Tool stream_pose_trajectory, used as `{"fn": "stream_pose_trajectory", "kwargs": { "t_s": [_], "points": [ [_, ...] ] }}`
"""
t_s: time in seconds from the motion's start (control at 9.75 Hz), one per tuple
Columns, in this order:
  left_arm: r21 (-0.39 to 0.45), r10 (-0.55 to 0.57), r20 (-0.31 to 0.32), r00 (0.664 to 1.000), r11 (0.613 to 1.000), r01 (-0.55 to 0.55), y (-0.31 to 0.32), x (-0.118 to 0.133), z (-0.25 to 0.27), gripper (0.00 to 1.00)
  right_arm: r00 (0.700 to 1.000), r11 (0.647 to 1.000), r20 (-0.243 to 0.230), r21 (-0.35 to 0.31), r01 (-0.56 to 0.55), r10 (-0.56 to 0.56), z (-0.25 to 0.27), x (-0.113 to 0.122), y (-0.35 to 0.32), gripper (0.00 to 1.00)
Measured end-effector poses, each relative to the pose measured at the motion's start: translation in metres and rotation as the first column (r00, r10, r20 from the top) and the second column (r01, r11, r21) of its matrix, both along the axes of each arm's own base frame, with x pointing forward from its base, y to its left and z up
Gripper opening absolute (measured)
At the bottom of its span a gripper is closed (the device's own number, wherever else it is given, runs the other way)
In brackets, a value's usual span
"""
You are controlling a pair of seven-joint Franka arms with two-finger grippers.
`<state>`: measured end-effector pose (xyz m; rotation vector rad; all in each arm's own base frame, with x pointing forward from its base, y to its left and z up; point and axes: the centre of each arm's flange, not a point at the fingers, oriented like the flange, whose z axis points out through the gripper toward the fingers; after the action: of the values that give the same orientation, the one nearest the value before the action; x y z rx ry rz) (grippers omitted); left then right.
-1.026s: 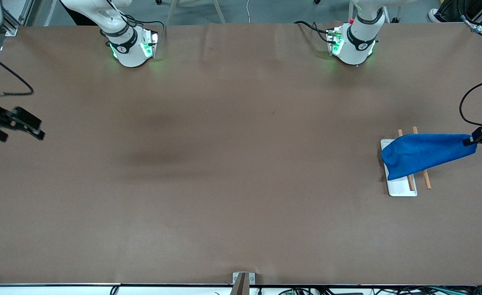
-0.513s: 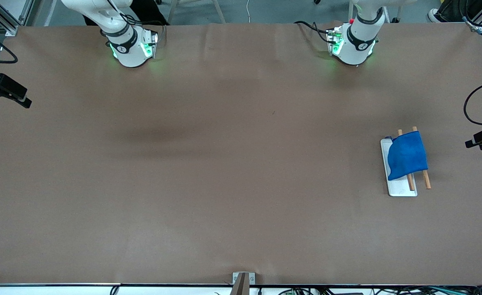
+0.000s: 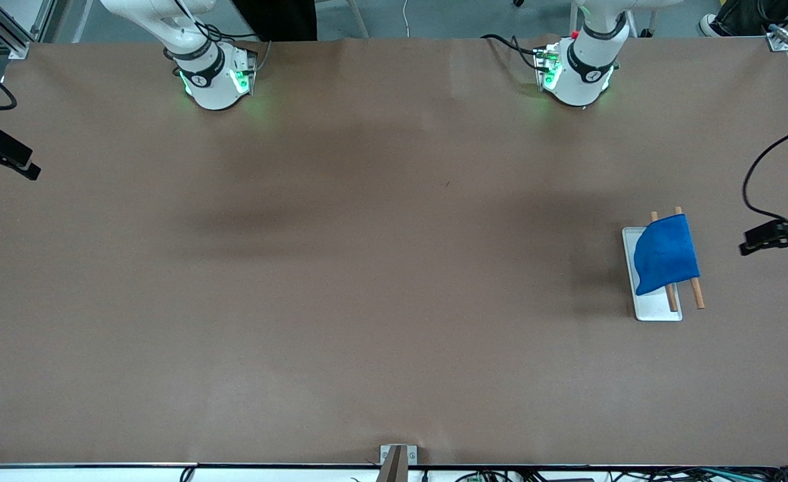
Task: Right arm passes towel to left arm to hang
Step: 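Open the left gripper, release the towel, and raise the left arm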
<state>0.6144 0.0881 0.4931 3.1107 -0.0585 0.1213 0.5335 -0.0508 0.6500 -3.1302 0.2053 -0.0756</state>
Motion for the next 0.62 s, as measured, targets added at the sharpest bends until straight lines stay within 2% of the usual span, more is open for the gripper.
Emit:
{"fn": "stream_pose_trajectory", "kwargs": {
  "t_s": [0.21,0.41,0.62],
  "points": [
    [-0.006,0.01,0.033,0.999,1.0,-0.01,-0.069,-0.013,0.032,1.0,1.0,1.0,0.012,-0.001,0.001,-0.001,0.0,0.001,-0.001,1.0],
    [-0.016,-0.015,0.017,1.0,1.0,0.016,-0.126,-0.039,0.063,1.0,1.0,1.0,0.024,-0.002,0.009,-0.009,0.001,0.002,-0.005,1.0],
    [-0.016,-0.006,0.005,1.0,1.0,0.006,-0.149,-0.059,0.103,1.0,0.999,1.0,0.033,-0.003,0.017,-0.016,0.002,0.003,-0.009,1.0]
  ]
}}
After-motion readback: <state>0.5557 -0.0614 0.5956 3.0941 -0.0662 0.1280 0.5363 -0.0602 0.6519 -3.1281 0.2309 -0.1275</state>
